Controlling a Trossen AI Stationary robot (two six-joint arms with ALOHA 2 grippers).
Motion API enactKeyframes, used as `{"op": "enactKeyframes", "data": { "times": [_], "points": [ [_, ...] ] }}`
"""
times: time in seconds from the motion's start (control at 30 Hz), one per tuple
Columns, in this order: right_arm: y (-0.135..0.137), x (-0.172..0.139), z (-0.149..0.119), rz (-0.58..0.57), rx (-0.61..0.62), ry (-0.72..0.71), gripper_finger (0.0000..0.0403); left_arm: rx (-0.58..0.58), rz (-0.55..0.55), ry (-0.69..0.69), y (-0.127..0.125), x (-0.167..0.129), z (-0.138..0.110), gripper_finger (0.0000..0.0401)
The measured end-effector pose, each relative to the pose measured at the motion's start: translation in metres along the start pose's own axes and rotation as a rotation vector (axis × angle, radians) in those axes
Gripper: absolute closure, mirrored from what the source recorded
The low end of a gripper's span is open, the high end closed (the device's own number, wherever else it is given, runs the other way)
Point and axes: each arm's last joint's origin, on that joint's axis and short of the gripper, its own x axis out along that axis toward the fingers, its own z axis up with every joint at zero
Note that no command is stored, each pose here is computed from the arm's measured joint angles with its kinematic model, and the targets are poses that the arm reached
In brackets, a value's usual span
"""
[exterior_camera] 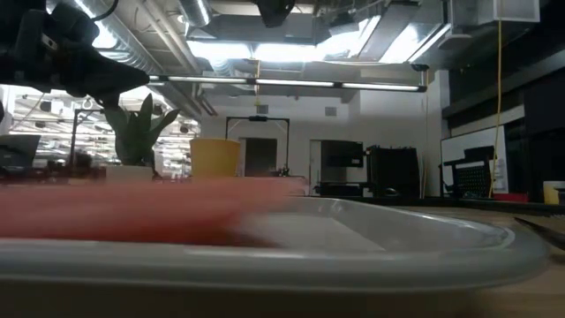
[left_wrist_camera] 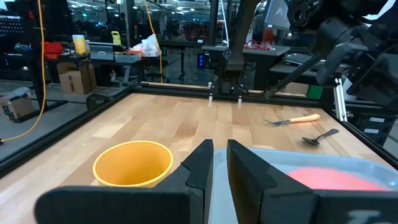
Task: Pick and place plate/cup/fork/spoon on tray
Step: Put the pink plate on the grey tray
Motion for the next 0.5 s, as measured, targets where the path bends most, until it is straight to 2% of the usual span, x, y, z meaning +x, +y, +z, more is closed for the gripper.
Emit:
{"op": "enactKeyframes", "data": {
  "times": [0.1, 0.17, 0.27, 0.33, 0.4, 0.5],
  "points": [
    [-0.002, 0.0, -0.001, -0.063, 0.066, 0.008, 0.0198, 0.0, 0.0, 0.0, 0.0, 0.0, 0.0, 0.036],
    [-0.004, -0.002, -0.004, -0.126, 0.055, 0.053, 0.0198, 0.0, 0.0, 0.0, 0.0, 0.0, 0.0, 0.036],
    [-0.009, -0.019, -0.001, -0.252, 0.029, 0.157, 0.0198, 0.0, 0.0, 0.0, 0.0, 0.0, 0.0, 0.036],
    [-0.013, -0.039, 0.007, -0.342, 0.07, 0.244, 0.0198, 0.0, 0.0, 0.0, 0.0, 0.0, 0.0, 0.036],
    [-0.015, -0.061, 0.014, -0.401, 0.205, 0.34, 0.0198, 0.0, 0.0, 0.0, 0.0, 0.0, 0.0, 0.036],
    [-0.009, -0.095, 0.014, -0.436, 0.5, 0.496, 0.0198, 0.0, 0.0, 0.0, 0.0, 0.0, 0.0, 0.036]
  ]
}}
